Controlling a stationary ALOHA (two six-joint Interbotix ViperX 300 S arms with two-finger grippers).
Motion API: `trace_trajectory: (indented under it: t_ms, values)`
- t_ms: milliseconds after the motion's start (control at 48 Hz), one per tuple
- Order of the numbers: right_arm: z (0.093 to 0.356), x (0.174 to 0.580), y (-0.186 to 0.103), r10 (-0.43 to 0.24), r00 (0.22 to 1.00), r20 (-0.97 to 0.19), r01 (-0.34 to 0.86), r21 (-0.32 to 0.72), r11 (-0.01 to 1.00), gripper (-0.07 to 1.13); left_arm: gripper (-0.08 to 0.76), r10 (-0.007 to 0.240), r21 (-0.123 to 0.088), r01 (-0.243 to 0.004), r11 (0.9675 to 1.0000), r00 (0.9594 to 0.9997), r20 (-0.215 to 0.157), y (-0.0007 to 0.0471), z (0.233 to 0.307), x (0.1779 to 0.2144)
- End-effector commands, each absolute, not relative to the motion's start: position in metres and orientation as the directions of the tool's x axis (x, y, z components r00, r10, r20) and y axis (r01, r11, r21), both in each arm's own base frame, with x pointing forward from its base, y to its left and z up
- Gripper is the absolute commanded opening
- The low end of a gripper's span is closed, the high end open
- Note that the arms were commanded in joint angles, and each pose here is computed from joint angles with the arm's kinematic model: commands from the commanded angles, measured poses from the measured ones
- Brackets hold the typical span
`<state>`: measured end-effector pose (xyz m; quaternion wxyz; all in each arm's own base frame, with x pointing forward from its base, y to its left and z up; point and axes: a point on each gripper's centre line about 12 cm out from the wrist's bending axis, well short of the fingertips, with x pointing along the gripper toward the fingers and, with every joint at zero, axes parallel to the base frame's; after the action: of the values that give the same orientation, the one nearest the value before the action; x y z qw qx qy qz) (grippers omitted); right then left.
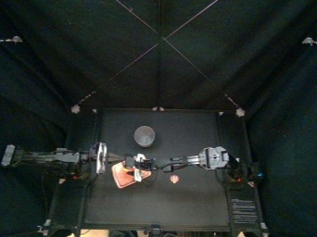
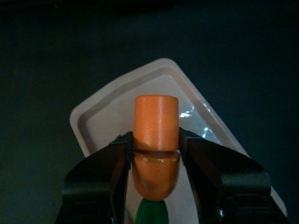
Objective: Pick the carrot then place it on the pink plate
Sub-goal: Drop carrot on the pink plate and return to neutral
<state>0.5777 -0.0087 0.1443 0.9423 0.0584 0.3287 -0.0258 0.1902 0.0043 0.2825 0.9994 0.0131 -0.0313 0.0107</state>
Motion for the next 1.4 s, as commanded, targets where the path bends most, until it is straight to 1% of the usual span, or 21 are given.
trace_trajectory:
  t_ms: [21,104,188,292,479,604,750,875,1000,1125,1396]
  values:
    - [0.169,0.582,-0.013,-0.019,0.808,-0.59,0.088,0.089,0.992,0.78,-0.026,0.022,0.029,-0.024,0.9993,0.9963,0.083,0.0046,0.2897,0.1913]
    - [0.168,0.58,-0.014,-0.022,0.797,-0.603,0.083,0.074,0.994,0.86,-0.026,0.022,0.029,-0.024,0.9993,0.9963,0.083,0.0046,0.2897,0.1913]
    - [0.181,0.576,-0.014,-0.028,0.803,-0.596,0.07,0.047,0.996,0.92,-0.026,0.019,0.032,-0.022,0.9993,0.9964,0.083,0.0042,0.2897,0.1913]
    - [0.208,0.57,-0.012,-0.034,0.825,-0.564,0.059,0.027,0.998,0.97,-0.026,0.019,0.032,-0.022,0.9993,0.9964,0.083,0.0042,0.2897,0.1913]
    - [0.264,0.545,-0.02,-0.055,0.865,-0.498,0.064,0.0,0.998,0.97,-0.026,0.021,0.032,-0.023,0.9992,0.9964,0.083,0.0045,0.2897,0.1913]
    - [0.297,0.515,-0.032,-0.077,0.895,-0.44,0.083,-0.005,0.997,0.97,-0.026,0.021,0.032,-0.023,0.9992,0.9964,0.083,0.0045,0.2897,0.1913]
    - [0.323,0.473,-0.04,-0.092,0.931,-0.353,0.098,-0.002,0.995,0.97,-0.026,0.02,0.033,-0.023,0.9992,0.9964,0.083,0.0044,0.2892,0.1912]
    - [0.344,0.425,-0.043,-0.099,0.972,-0.215,0.105,0.015,0.994,0.97,-0.026,0.021,0.035,-0.024,0.9991,0.9965,0.081,0.0047,0.289,0.1912]
    - [0.351,0.38,-0.038,-0.09,0.993,-0.079,0.093,0.028,0.995,0.97,-0.026,0.021,0.035,-0.024,0.9991,0.9965,0.081,0.0047,0.2887,0.1909]
    - [0.352,0.338,-0.031,-0.076,0.997,0.016,0.075,0.032,0.997,0.97,-0.026,0.023,0.035,-0.026,0.9991,0.9967,0.078,0.005,0.2878,0.1911]
    - [0.339,0.273,-0.018,-0.054,0.997,0.048,0.053,0.033,0.998,0.97,-0.024,0.024,0.035,-0.027,0.999,0.9965,0.08,0.0053,0.2884,0.1911]
